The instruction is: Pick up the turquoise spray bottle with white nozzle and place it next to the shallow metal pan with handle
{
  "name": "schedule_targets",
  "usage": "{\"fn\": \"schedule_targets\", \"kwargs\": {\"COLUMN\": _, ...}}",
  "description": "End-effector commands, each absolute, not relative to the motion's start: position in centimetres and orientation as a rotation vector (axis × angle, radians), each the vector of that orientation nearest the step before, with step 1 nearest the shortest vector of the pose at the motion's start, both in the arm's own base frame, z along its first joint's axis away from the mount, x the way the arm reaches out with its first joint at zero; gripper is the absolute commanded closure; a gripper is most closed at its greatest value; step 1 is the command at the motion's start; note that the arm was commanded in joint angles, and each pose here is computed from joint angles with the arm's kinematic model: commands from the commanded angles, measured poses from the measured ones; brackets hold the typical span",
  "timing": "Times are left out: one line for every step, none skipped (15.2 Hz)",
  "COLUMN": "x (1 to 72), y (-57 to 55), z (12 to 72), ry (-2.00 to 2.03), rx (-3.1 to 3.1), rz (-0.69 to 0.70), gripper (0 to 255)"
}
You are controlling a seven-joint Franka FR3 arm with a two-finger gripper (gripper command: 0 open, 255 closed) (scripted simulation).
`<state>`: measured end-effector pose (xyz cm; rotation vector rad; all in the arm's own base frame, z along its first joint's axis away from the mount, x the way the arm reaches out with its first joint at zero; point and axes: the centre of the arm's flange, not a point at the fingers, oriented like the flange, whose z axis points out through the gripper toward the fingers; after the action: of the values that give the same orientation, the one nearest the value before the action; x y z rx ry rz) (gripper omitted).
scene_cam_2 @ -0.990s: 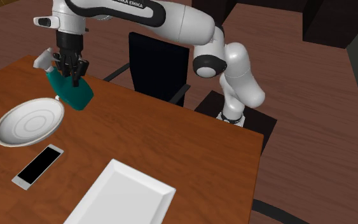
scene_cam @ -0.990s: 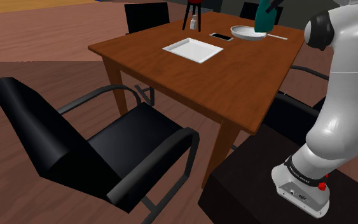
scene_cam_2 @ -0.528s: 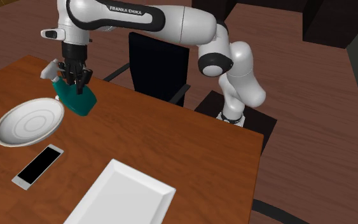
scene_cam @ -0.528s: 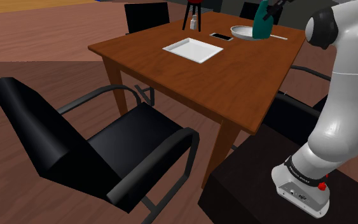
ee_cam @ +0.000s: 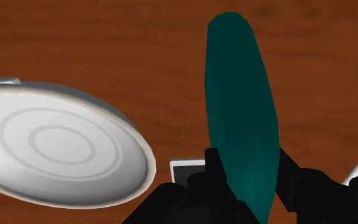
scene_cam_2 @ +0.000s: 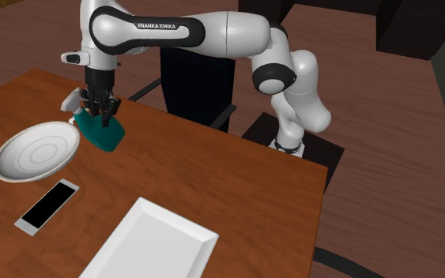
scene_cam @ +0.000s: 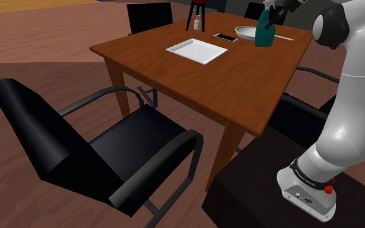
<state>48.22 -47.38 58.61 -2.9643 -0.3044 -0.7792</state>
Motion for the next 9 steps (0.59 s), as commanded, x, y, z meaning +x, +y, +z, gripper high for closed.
{"fn": "schedule_targets", "kwargs": {"x": 48.32, "y": -47.49, "z": 58.01, "ry": -0.305, "rx": -2.965, "rz": -0.78, "gripper": 255}}
{"fn": "schedule_targets", "kwargs": {"x": 48.32, "y": -47.49, "z": 58.01, "ry": -0.305, "rx": -2.965, "rz": -0.78, "gripper": 255}}
{"fn": "schedule_targets", "kwargs": {"x": 48.32, "y": -47.49, "z": 58.01, "ry": -0.305, "rx": -2.965, "rz": -0.78, "gripper": 255}}
{"fn": "schedule_targets", "kwargs": {"x": 48.32, "y": -47.49, "z": 58.01, "ry": -0.305, "rx": -2.965, "rz": -0.78, "gripper": 255}}
{"fn": "schedule_targets", "kwargs": {"x": 48.33, "y": -47.49, "z": 58.01, "ry": -0.305, "rx": -2.965, "rz": -0.78, "gripper": 255}}
{"fn": "schedule_targets", "kwargs": {"x": 48.33, "y": -47.49, "z": 58.01, "ry": -0.305, "rx": -2.965, "rz": -0.78, "gripper": 255}}
{"fn": "schedule_targets", "kwargs": {"x": 48.33, "y": -47.49, "z": 58.01, "ry": -0.305, "rx": -2.965, "rz": -0.78, "gripper": 255}}
{"fn": "schedule_targets", "kwargs": {"x": 48.33, "y": -47.49, "z": 58.01, "ry": -0.305, "rx": -2.965, "rz": -0.78, "gripper": 255}}
{"fn": "schedule_targets", "kwargs": {"x": 48.33, "y": -47.49, "z": 58.01, "ry": -0.305, "rx": -2.965, "rz": -0.78, "gripper": 0}}
